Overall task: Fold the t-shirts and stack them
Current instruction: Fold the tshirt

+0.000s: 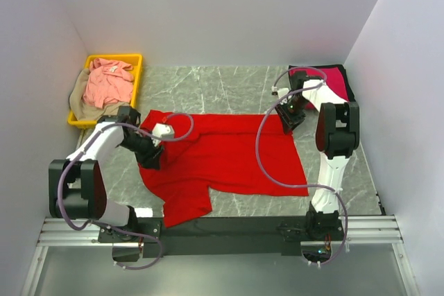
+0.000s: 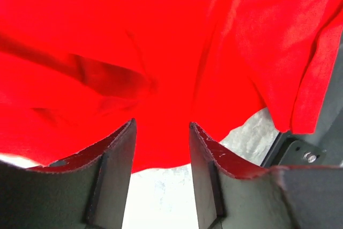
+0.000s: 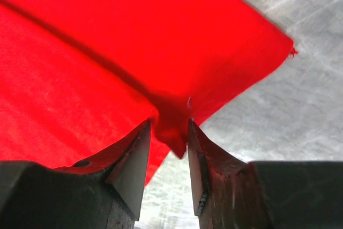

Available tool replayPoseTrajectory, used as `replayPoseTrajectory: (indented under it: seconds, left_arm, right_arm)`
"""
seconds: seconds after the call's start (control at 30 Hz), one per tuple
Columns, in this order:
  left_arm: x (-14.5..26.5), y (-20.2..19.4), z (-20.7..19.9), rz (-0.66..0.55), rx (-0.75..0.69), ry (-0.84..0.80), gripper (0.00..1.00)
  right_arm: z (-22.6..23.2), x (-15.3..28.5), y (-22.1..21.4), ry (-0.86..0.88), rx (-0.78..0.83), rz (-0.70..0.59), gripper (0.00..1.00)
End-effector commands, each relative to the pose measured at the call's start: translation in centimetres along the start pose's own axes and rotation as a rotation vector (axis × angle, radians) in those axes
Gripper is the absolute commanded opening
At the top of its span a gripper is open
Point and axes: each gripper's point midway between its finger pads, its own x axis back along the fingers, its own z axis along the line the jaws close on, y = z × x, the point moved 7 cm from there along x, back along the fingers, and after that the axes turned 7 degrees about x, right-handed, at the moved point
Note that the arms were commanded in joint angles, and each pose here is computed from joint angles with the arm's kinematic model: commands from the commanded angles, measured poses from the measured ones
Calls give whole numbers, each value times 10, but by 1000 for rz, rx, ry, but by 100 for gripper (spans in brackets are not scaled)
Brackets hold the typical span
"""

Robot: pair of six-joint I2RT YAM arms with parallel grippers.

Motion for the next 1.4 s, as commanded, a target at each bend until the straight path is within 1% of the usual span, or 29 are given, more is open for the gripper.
replayPoseTrajectory:
  seconds: [0.0,0.03,0.07,0.1,0.13,0.17,0.2,0.27,0.3,0.33,0.37,0.43,0.47,0.6,0.73,0.83,0.97,1.03,1.07,1.1,1.17,1.37]
  left_arm:
    - [25,38,10,-137,13,35,50]
    - [23,44,16,-147,41,24,50]
    - [25,52,22,-174,55,39,59]
    - [29,68,36,-226,110,104,61]
    - [25,73,45,-239,144,104,62]
    - [24,79,53,-256,162,121,70]
    - [25,87,61,-274,239,154,72]
    - [13,92,79,-275,289,145,72]
    - [12,96,87,-277,338,169,72]
    - [2,95,95,-261,368,153,70]
    - [0,96,99,-261,375,151,68]
    - [-7,100,107,-255,397,153,62]
    - [-7,103,108,-257,392,152,56]
    - [-12,102,105,-240,393,117,44]
    - [-13,97,97,-223,389,96,38]
    - [-11,95,89,-231,383,90,38]
    - [-17,88,83,-199,402,73,37]
    - [-20,85,84,-185,412,86,40]
    - [-22,84,85,-177,417,92,46]
    - [-24,84,85,-168,415,93,48]
    - [-29,82,86,-150,424,84,49]
    - [-41,81,86,-125,430,74,42]
  right_arm:
    - [6,45,9,-41,40,-93,41]
    - [7,51,13,-39,43,-116,42]
    - [7,53,15,-39,42,-132,42]
    - [7,56,17,-40,40,-147,42]
    - [8,59,20,-37,44,-168,42]
    - [8,59,24,-47,43,-182,42]
    - [10,57,26,-42,39,-179,42]
    - [9,52,30,-36,37,-167,41]
    - [10,49,32,-29,32,-159,40]
    - [9,44,33,-23,31,-150,39]
    - [9,43,34,-21,30,-148,39]
    - [10,39,35,-18,25,-142,38]
    - [8,39,35,-24,18,-142,38]
    - [9,36,31,-33,20,-128,37]
    - [10,34,27,-31,18,-119,37]
    - [11,32,25,-29,16,-111,36]
    - [11,31,25,-27,12,-107,36]
    - [10,31,27,-28,15,-109,36]
    - [10,32,27,-26,15,-109,36]
    - [9,32,27,-26,12,-108,36]
    - [9,32,29,-29,13,-111,36]
    - [9,34,27,-41,20,-107,36]
